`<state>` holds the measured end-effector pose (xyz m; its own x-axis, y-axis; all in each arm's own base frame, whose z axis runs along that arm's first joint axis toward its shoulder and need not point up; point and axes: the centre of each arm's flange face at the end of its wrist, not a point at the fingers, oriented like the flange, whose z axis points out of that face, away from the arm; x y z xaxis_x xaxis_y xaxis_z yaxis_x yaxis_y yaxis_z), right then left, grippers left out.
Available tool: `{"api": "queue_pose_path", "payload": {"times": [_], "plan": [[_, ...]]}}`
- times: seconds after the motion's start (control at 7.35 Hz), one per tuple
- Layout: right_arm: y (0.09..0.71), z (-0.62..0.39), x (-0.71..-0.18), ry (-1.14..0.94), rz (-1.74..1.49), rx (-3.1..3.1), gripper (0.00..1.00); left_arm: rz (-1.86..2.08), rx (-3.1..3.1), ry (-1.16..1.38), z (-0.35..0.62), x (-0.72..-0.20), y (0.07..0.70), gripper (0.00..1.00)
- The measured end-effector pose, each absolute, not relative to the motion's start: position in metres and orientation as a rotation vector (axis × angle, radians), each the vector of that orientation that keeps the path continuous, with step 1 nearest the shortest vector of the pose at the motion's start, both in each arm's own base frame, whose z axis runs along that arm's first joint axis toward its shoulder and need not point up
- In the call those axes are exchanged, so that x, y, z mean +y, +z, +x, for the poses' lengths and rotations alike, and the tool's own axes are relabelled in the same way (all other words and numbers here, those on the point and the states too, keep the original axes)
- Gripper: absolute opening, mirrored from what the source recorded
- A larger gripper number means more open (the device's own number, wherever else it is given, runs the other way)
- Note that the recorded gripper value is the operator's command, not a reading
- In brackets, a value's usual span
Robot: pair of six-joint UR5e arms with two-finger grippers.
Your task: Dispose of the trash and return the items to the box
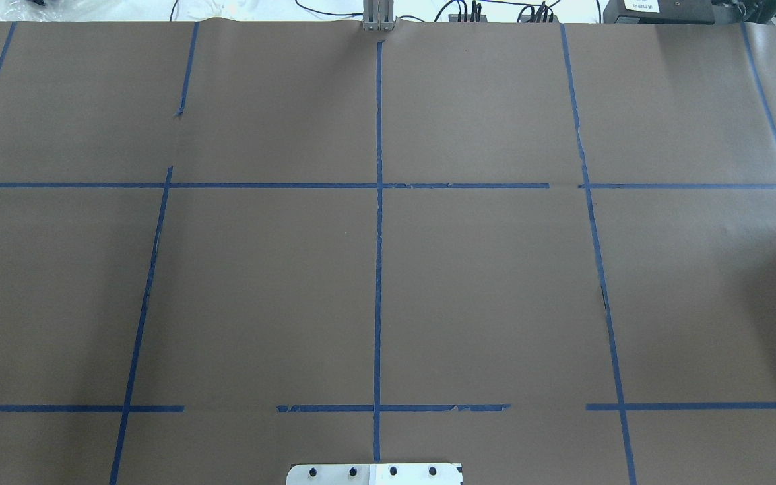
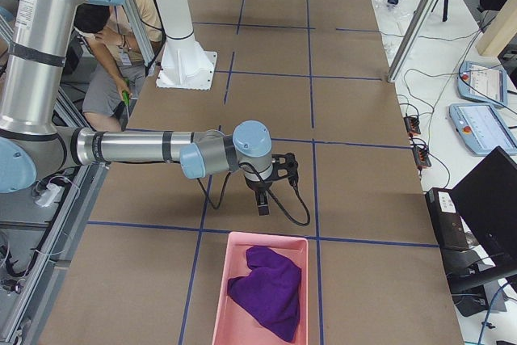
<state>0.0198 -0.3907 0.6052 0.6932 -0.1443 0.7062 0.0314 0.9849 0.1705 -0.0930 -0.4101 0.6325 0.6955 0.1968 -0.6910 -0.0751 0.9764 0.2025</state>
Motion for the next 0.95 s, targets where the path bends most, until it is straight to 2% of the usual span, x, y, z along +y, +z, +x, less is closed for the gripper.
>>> {"api": "queue_pose_path", "payload": {"times": [0.95], "plan": [[0.626,0.040,-0.383,-0.011,0.053,-0.740,1.00,0.164,0.788,0.143,-0.096,-0.408,0.633,1.00]]}}
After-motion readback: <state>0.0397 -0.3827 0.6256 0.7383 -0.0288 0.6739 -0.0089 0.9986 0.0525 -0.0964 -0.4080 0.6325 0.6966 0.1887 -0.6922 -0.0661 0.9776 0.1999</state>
